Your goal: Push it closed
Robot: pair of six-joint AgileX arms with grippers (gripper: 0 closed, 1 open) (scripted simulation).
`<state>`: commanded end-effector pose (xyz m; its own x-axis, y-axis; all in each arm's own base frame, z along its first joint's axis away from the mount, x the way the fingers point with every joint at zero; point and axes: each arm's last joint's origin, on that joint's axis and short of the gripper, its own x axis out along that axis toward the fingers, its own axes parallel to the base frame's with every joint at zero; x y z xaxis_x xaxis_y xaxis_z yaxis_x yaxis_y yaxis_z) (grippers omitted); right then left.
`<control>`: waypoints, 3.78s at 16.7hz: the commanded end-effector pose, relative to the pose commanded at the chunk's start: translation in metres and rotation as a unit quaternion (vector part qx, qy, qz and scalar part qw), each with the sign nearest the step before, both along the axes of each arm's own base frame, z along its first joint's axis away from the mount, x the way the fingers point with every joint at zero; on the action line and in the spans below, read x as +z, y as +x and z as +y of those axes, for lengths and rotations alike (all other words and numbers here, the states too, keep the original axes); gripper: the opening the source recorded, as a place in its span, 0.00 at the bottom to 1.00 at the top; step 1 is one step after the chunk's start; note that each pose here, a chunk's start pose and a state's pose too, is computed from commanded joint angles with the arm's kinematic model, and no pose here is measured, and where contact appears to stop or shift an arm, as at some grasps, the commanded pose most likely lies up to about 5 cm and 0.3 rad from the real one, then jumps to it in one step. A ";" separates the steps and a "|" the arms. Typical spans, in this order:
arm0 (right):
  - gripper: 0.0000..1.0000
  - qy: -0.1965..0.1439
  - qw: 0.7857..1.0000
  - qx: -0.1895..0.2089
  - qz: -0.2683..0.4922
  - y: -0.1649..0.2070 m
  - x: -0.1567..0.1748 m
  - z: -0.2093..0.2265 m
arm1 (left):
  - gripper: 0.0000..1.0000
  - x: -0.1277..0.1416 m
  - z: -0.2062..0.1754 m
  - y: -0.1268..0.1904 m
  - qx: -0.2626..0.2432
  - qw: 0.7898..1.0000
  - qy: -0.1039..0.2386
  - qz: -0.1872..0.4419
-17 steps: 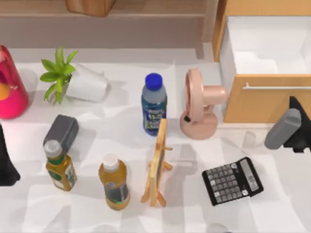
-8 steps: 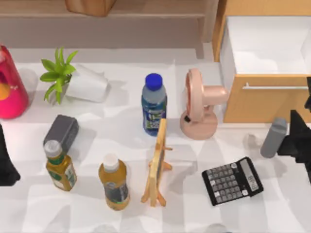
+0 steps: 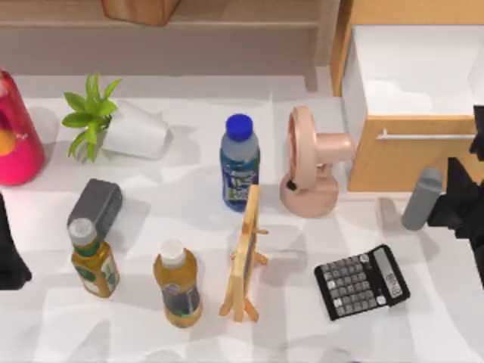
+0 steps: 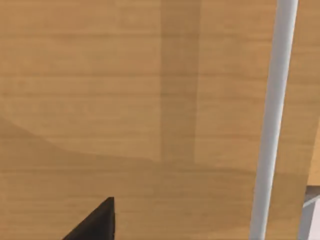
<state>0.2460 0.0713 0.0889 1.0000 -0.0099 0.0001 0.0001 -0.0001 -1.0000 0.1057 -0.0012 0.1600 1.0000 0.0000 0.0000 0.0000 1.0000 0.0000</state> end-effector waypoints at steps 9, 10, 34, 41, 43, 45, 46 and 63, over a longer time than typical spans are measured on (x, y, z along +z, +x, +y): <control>0.77 0.000 1.000 0.000 0.000 0.007 0.000 0.000 | 1.00 0.000 0.000 0.000 0.000 1.000 0.000 0.000; 0.70 0.000 1.000 0.000 0.000 0.007 0.000 0.000 | 1.00 0.000 0.000 0.000 0.000 1.000 0.000 0.000; 0.00 0.001 1.000 0.003 0.001 0.035 -0.001 0.002 | 1.00 0.000 0.000 0.000 0.000 1.000 0.000 0.000; 0.00 0.001 1.000 0.000 0.003 0.069 -0.001 -0.001 | 1.00 0.000 0.000 0.000 0.000 1.000 0.000 0.000; 0.00 0.002 1.000 0.002 0.004 0.068 -0.001 0.001 | 1.00 0.000 0.000 0.000 0.000 1.000 0.000 0.000; 0.00 0.003 1.000 0.002 0.000 0.071 0.001 0.001 | 1.00 0.000 0.000 0.000 0.000 1.000 0.000 0.000; 0.00 0.003 1.000 0.002 -0.002 0.076 0.001 0.001 | 1.00 0.000 0.000 0.000 0.000 1.000 0.000 0.000; 0.00 0.004 1.000 0.002 -0.002 0.137 0.002 0.001 | 1.00 0.000 0.000 0.000 0.000 1.000 0.000 0.000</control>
